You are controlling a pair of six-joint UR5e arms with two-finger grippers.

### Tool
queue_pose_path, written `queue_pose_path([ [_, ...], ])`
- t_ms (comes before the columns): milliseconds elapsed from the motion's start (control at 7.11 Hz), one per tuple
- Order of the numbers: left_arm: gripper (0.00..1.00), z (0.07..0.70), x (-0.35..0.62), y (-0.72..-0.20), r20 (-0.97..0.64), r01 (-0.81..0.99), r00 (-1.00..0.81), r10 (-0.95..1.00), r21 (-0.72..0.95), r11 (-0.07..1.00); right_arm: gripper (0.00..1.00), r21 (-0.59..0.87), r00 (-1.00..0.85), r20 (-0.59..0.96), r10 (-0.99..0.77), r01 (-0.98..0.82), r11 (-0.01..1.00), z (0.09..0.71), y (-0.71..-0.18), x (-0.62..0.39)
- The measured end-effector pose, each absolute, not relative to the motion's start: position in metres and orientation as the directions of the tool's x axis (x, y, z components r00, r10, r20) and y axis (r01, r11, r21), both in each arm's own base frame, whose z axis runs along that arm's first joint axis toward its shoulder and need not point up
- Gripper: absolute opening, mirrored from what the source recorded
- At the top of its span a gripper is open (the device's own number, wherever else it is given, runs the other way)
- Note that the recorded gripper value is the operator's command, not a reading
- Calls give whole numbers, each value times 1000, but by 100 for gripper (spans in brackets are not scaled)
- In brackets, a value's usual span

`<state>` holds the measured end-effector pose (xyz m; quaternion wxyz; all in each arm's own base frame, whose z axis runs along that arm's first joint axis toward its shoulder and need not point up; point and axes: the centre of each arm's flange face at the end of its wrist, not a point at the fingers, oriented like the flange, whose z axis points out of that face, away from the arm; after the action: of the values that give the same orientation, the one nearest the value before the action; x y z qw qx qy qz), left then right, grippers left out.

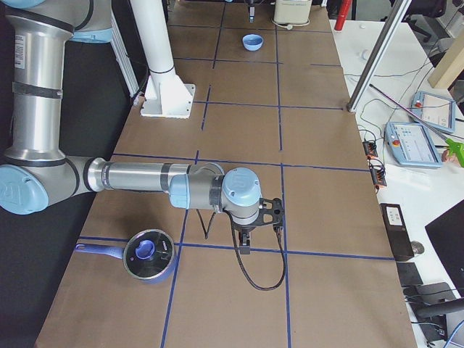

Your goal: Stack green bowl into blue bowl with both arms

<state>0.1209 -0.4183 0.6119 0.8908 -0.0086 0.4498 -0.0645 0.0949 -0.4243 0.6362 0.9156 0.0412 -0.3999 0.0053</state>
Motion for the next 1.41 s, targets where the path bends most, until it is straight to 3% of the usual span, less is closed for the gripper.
queue_pose_path([
  [281, 100, 618, 171, -415, -802, 131, 581, -141, -79, 988, 100, 70, 679, 734, -23, -42, 997, 637, -424, 95],
  [422, 93, 623, 189, -416, -802, 134, 580, -144, -80, 988, 100, 70, 679, 734, -22, -42, 997, 637, -424, 95],
  [562, 63, 627, 198, -418, -801, 134, 581, -146, -83, 987, 100, 69, 679, 734, -22, -42, 997, 637, -424, 95],
  [703, 24, 629, 203, -419, -799, 136, 581, -153, -90, 987, 100, 69, 679, 734, -22, -42, 997, 637, -424, 95],
  [844, 5, 629, 204, -420, -798, 143, 580, -165, -100, 985, 100, 70, 679, 734, -23, -42, 997, 637, -424, 95],
  [1406, 0, 603, 207, -421, -818, 149, 547, -175, -111, 983, 100, 81, 679, 733, -31, -41, 996, 632, -426, 95],
])
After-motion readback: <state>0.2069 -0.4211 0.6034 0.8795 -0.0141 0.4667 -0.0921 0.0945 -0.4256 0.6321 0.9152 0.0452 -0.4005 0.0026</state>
